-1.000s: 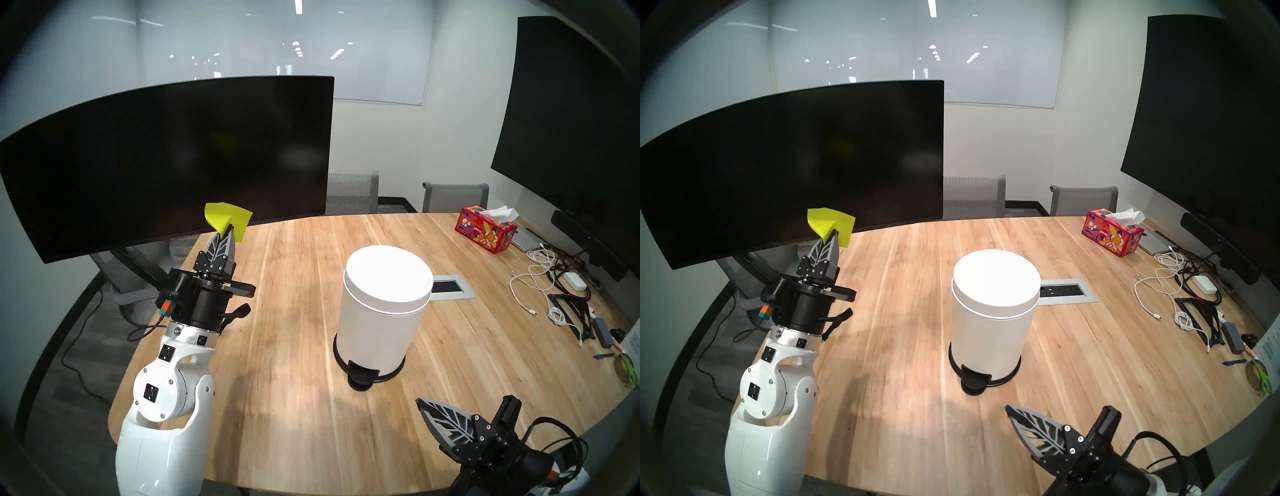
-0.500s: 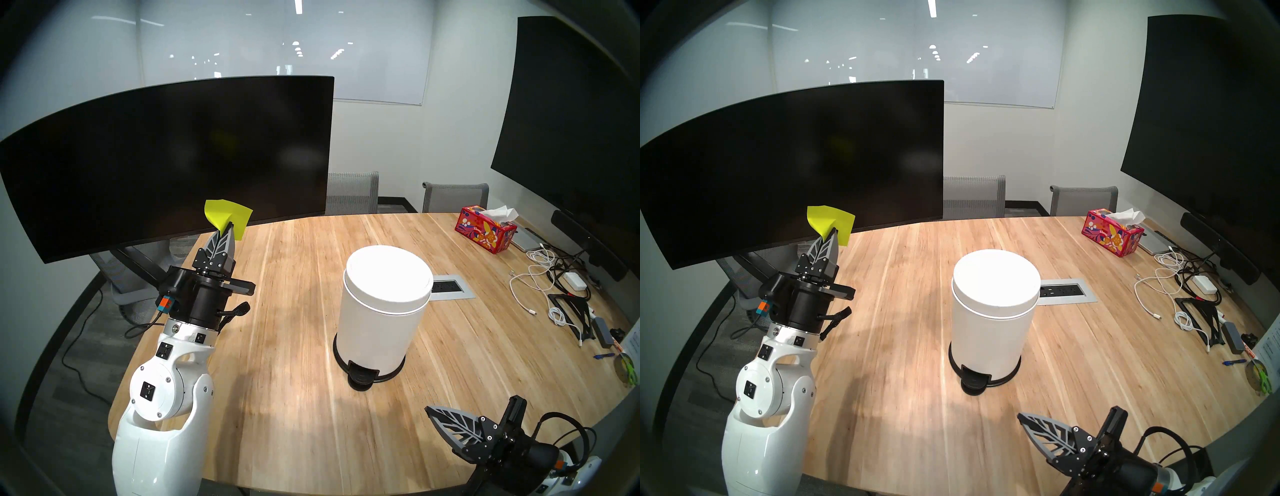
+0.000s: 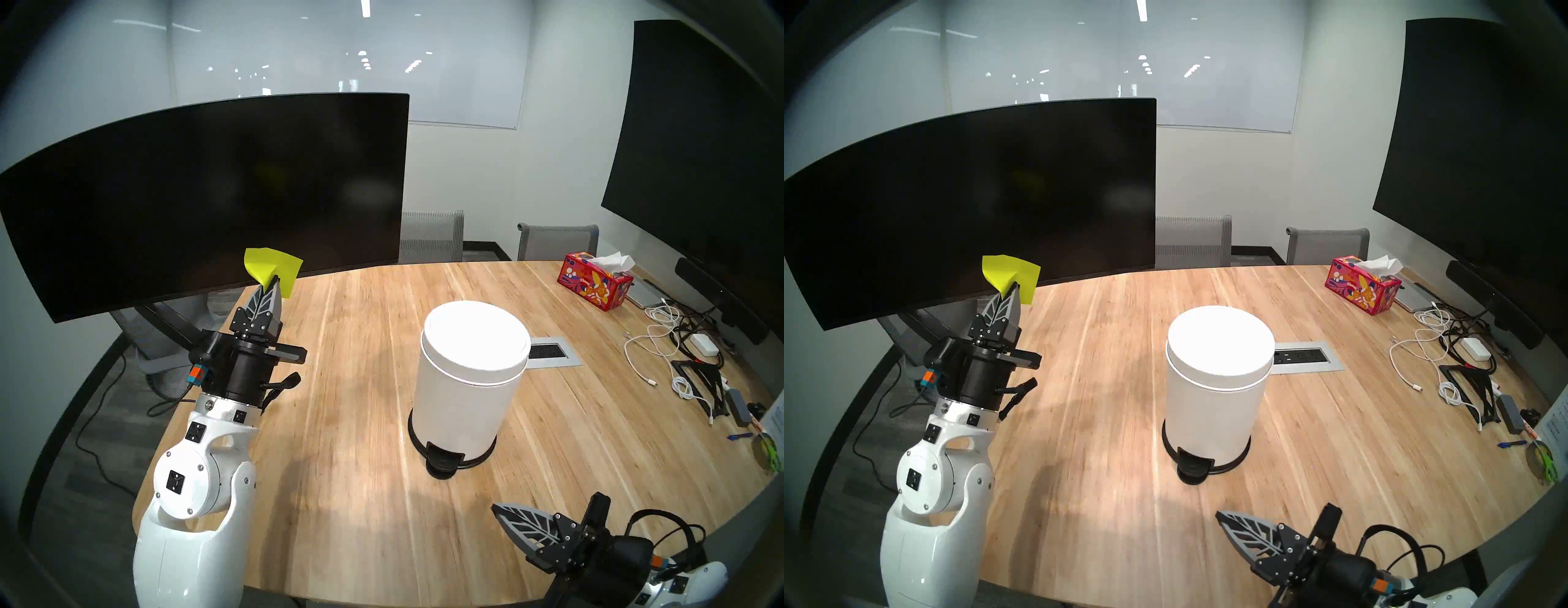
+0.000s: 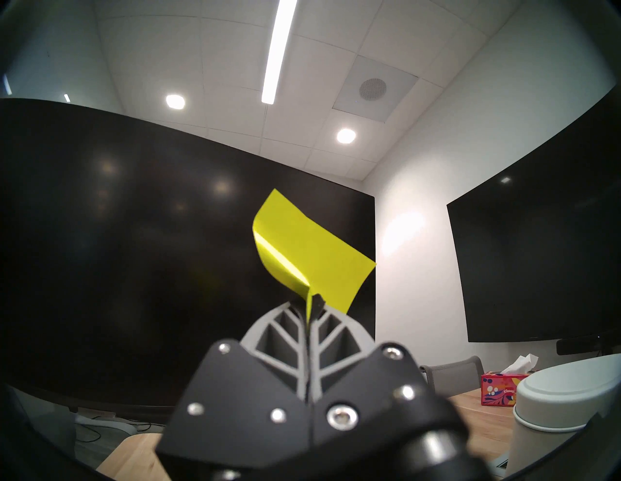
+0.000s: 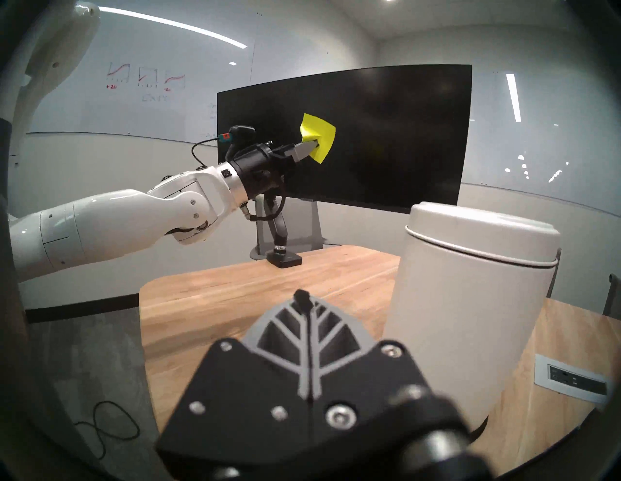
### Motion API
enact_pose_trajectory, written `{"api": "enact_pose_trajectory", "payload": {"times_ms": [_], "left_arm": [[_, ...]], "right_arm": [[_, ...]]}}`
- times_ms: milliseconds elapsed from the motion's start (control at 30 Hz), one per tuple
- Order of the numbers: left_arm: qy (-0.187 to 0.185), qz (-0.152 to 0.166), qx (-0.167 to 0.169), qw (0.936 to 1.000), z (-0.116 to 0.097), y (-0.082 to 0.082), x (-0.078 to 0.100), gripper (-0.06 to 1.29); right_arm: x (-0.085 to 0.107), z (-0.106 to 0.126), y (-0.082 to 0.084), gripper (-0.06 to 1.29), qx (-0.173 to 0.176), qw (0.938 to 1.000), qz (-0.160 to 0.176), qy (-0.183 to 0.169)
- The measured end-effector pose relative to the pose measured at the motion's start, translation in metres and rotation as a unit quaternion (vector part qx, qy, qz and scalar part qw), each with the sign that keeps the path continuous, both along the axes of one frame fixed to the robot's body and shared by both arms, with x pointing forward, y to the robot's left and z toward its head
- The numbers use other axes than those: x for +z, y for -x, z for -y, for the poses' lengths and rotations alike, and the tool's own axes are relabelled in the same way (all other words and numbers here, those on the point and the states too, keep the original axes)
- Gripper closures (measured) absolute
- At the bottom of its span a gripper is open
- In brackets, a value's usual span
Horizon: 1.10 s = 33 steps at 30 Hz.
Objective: Peel the sticky note off the monitor, open the trash can lid and drop the sticker into the trash can
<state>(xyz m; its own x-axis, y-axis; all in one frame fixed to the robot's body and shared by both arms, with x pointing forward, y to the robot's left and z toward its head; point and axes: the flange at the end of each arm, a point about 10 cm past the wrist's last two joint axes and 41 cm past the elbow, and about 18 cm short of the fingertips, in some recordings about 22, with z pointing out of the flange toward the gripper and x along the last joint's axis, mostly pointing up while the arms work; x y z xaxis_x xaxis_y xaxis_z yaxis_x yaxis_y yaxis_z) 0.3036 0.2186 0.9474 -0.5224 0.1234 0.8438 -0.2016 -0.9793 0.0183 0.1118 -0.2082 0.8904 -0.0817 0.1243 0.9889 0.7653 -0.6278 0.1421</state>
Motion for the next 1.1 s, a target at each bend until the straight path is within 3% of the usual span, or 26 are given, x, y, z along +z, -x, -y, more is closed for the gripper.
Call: {"api": "enact_pose_trajectory", "payload": {"times_ms": [533,800,1100], "left_arm": [[0.004,0.008,0.004,1.0000,-0.008,-0.002,0.005,1.25],[0.001,0.010,-0.004,0.9999,-0.008,-0.002,0.007,1.25],[-0.001,0.012,-0.010,0.9999,-0.006,-0.002,0.007,1.25]], "right_arm": [[-0.012,-0.024,-0.036,1.25,-0.023,0.9972,-0.011,0.071],[-0.042,-0.028,-0.051,1.25,-0.032,0.9935,-0.023,0.107],[-0.058,-0.030,-0.069,1.25,-0.050,0.9932,-0.022,0.103]]}}
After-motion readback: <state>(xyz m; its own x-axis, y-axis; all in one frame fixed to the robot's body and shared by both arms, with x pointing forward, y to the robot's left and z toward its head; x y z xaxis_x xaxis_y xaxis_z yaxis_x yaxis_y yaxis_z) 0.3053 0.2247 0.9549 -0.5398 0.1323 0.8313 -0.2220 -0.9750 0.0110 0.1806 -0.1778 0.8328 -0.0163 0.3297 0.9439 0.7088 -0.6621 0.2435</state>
